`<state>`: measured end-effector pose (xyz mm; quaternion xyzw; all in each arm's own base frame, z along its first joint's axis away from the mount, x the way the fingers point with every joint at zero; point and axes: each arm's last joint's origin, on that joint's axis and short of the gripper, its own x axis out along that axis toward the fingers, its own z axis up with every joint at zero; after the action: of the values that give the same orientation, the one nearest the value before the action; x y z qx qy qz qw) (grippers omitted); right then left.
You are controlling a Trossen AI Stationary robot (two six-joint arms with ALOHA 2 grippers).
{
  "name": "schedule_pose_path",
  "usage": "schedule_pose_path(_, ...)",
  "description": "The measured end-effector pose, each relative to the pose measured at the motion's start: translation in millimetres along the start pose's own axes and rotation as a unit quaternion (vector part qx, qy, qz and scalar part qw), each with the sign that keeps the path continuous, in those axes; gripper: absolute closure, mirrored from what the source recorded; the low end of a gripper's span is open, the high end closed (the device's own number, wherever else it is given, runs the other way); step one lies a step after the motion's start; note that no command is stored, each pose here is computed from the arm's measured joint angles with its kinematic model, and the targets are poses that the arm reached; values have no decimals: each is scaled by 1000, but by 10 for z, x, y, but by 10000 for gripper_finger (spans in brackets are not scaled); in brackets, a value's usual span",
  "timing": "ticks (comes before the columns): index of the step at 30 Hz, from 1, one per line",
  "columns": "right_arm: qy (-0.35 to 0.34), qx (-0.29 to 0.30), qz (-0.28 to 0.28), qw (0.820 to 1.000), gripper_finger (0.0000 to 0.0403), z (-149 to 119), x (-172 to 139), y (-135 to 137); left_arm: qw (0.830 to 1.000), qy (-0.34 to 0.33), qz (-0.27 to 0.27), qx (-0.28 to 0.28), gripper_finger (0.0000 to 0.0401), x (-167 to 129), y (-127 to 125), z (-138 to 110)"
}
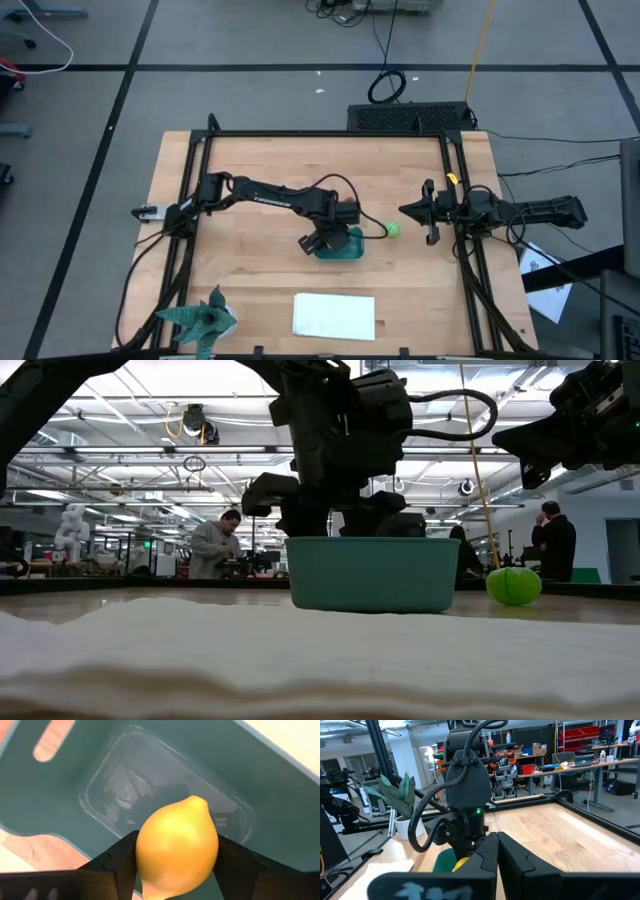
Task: Pick and placing Produce into tupperware
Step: Put the yellow lemon into the green bin
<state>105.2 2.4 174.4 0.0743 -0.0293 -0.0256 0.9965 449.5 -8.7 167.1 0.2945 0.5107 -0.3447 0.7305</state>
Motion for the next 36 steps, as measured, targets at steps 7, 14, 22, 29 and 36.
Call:
schedule_pose_path(7, 0, 0, 0, 1000, 403, 0, 0, 0, 1000, 7, 5, -12, 156, 0, 2, -3)
schedule_pose_path(14, -2, 0, 0, 1000, 403, 4, 0, 0, 1000, 7, 8, -11, 144, 0, 6, -1)
schedule_pose_path(22, -2, 0, 0, 1000, 403, 3, 0, 0, 1000, 11, 10, -9, 156, 0, 6, -6)
schedule_pose_path(29, -2, 1, 0, 1000, 403, 4, 0, 0, 1000, 12, 8, -7, 185, 0, 3, -8)
schedule_pose_path(36, -6, 1, 1, 1000, 403, 10, 0, 1, 1000, 13, 9, -11, 185, -5, 19, -28)
